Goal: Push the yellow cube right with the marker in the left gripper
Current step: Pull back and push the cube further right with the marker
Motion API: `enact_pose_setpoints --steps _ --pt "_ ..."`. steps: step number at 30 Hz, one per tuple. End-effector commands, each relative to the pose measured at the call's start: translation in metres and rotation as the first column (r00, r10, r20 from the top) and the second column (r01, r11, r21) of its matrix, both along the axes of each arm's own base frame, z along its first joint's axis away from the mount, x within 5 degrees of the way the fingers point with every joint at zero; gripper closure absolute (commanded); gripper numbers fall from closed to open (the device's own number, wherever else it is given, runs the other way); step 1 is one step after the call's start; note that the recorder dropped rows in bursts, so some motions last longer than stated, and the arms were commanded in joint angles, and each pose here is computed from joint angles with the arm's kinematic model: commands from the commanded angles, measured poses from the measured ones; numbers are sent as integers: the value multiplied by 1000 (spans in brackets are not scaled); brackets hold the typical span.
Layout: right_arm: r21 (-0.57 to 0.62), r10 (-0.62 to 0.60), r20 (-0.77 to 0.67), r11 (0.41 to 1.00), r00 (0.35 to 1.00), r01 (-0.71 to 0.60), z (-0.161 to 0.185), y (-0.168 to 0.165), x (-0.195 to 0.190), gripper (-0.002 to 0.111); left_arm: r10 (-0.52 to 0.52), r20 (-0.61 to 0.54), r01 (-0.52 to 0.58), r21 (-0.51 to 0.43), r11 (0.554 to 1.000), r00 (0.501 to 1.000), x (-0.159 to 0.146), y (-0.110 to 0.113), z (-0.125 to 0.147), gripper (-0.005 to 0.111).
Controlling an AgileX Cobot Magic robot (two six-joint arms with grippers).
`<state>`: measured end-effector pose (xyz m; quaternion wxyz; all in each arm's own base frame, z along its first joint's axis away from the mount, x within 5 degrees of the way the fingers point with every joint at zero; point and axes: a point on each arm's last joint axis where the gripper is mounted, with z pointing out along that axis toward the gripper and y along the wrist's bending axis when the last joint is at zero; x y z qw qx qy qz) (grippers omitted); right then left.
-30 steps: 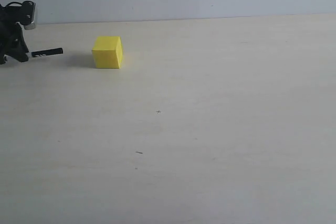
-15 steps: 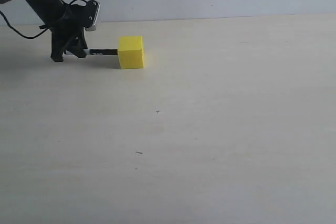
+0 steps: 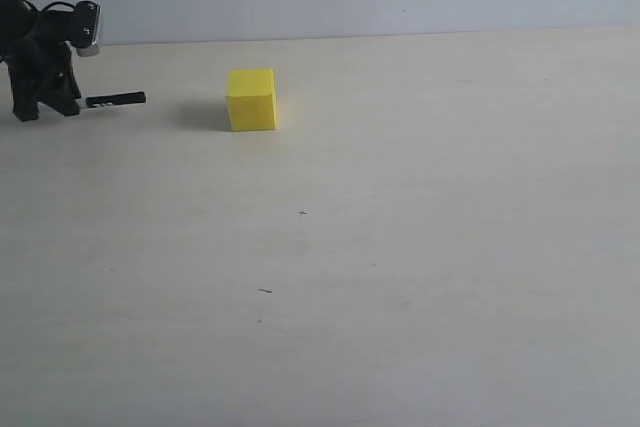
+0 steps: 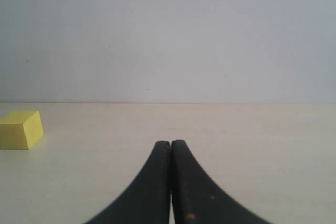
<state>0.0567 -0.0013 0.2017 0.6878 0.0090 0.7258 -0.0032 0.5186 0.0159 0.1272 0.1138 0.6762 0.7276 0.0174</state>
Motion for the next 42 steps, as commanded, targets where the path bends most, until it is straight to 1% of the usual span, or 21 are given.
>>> enact_pose_setpoints --steps 1,5,8,11,15,17,18,20,23,24,26,31,32,33,35,36,37,38,40,42 --pt "-4 1 7 1000 1000 -1 -1 0 0 108 13 -26 -13 -14 1000 1000 -2 0 2 107" --pt "-4 1 7 1000 1000 -1 -1 0 0 108 -15 -27 15 -22 1000 1000 -2 -19 2 107" --pt "-4 1 7 1000 1000 -1 -1 0 0 108 -36 -26 36 -26 999 999 -2 -44 2 107" --pt "-4 1 7 1000 1000 -1 -1 0 0 108 -86 -17 85 -28 996 996 -4 -78 2 107" --pt "-4 1 7 1000 1000 -1 -1 0 0 108 -129 59 131 -36 991 990 -5 -129 4 107" --pt "-4 1 7 1000 1000 -1 -1 0 0 108 -156 86 159 -35 987 984 -8 -150 4 107" --pt "-4 1 7 1000 1000 -1 -1 0 0 108 -175 93 178 -27 984 980 -10 -160 4 107" --pt "-4 1 7 1000 1000 -1 -1 0 0 108 -209 102 209 4 978 973 -13 -170 4 107" --pt "-4 1 7 1000 1000 -1 -1 0 0 108 -197 102 196 20 980 975 -12 -168 4 107" --pt "-4 1 7 1000 1000 -1 -1 0 0 108 -177 101 176 25 984 979 -10 -161 4 107" --pt "-4 1 7 1000 1000 -1 -1 0 0 108 -146 99 143 39 989 984 -6 -144 4 107" --pt "-4 1 7 1000 1000 -1 -1 0 0 108 -40 76 37 39 999 996 3 -88 3 107" --pt "-4 1 7 1000 1000 -1 -1 0 0 108 -17 67 15 33 999 998 4 -80 3 107" --pt "-4 1 7 1000 1000 -1 -1 0 0 108 27 44 -28 30 999 999 3 -63 3 107" --pt "-4 1 7 1000 1000 -1 -1 0 0 108 51 16 -51 31 998 999 2 -50 2 107" --pt "-4 1 7 1000 1000 -1 -1 0 0 108 57 14 -57 31 998 998 2 -49 2 107" --pt "-4 1 7 1000 1000 -1 -1 0 0 108 86 13 -86 25 996 996 2 -49 2 107" --pt "-4 1 7 1000 1000 -1 -1 0 0 108 96 13 -97 17 995 995 2 -52 2 107" --pt "-4 1 7 1000 1000 -1 -1 0 0 108 94 10 -94 11 996 996 1 -69 2 107" --pt "-4 1 7 1000 1000 -1 -1 0 0 108 37 -11 -37 19 999 999 -5 -96 2 107"
